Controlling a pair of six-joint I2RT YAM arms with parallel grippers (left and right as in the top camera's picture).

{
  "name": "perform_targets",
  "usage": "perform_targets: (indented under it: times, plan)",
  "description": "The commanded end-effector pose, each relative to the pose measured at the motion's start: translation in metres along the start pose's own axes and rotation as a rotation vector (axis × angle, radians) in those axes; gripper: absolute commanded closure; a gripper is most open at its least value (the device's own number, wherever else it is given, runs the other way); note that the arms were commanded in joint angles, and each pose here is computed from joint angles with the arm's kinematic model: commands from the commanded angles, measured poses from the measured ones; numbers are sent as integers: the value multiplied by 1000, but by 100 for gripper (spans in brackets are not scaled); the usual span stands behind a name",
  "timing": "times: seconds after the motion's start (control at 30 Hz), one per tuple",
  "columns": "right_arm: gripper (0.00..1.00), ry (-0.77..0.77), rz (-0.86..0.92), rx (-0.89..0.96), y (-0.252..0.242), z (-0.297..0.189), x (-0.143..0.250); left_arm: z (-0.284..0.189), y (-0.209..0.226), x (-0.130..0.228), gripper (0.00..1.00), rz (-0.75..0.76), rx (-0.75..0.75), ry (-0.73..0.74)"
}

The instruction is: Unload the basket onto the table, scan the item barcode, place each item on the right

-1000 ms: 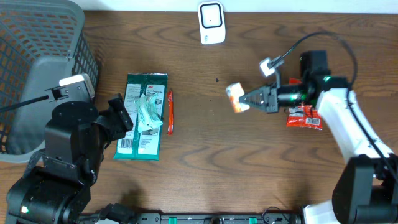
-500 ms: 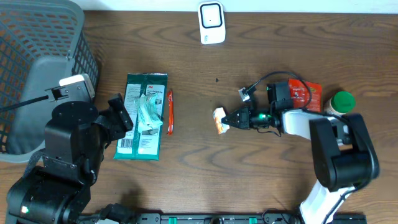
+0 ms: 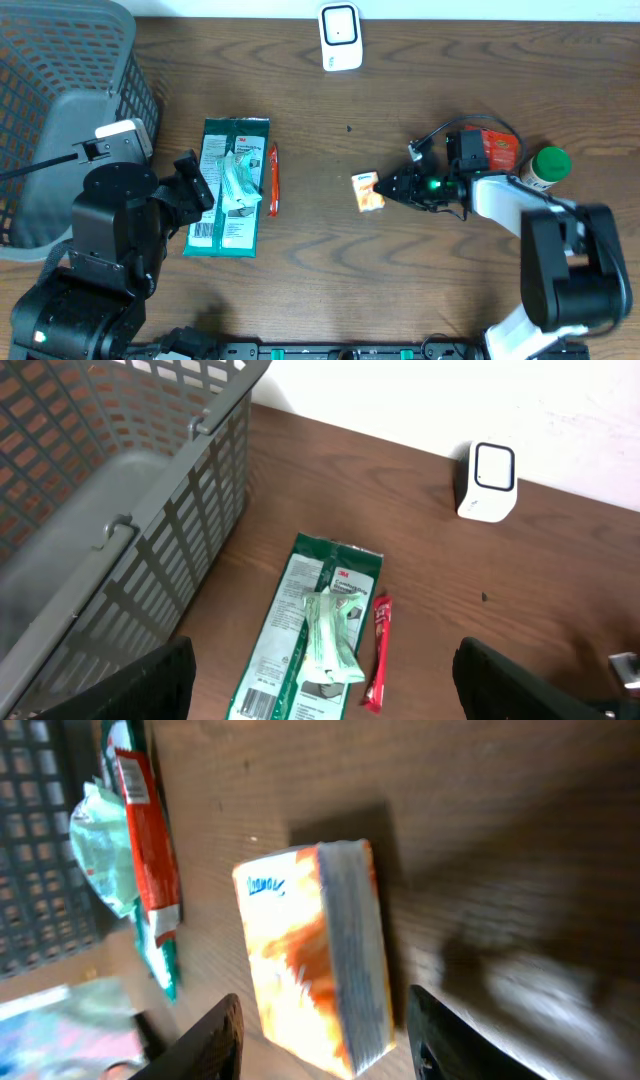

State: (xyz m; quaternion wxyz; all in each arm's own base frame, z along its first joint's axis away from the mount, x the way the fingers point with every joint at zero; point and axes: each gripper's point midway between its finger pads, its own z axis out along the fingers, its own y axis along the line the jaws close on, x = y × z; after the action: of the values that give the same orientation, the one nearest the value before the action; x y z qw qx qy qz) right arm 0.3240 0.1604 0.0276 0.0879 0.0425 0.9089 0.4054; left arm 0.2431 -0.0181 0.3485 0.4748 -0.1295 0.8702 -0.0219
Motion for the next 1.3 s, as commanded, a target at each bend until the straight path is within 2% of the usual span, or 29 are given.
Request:
perform_targets:
  times: [0.0,0.13,0.37,0.53,0.57,0.63,0.7,0.83,0.97,1.17,1.27]
  plan:
    - [52,-101,-144,109,15,-25,-28,-1,2,-2,18,6,-10,-8]
    - [52,-88,-194,134,30,-28,-27,-1,2,-2,18,6,-10,-8]
    - [55,-26,-249,296,6,3,-13,-1,2,-2,18,6,-10,-8]
    - [61,6,-216,300,-9,18,-9,-1,2,-2,18,6,-10,-8]
    - [63,19,-218,277,-8,22,-7,-1,2,-2,18,6,-10,-8]
    - [78,42,-219,223,-3,29,-4,-1,2,-2,18,6,-10,-8]
    - [99,36,-219,200,1,26,-5,-1,2,-2,18,6,-10,-8]
    - [99,-7,-245,11,41,-1,-18,-1,3,-2,18,6,-10,-8]
    - [99,-26,-234,-268,81,-46,-23,-1,3,-2,18,7,-10,-8]
    - [99,66,-155,-673,116,-95,-4,-1,3,-2,18,7,-10,-8]
    - [99,96,-144,-735,125,-101,0,-1,2,-2,18,6,-10,-8]
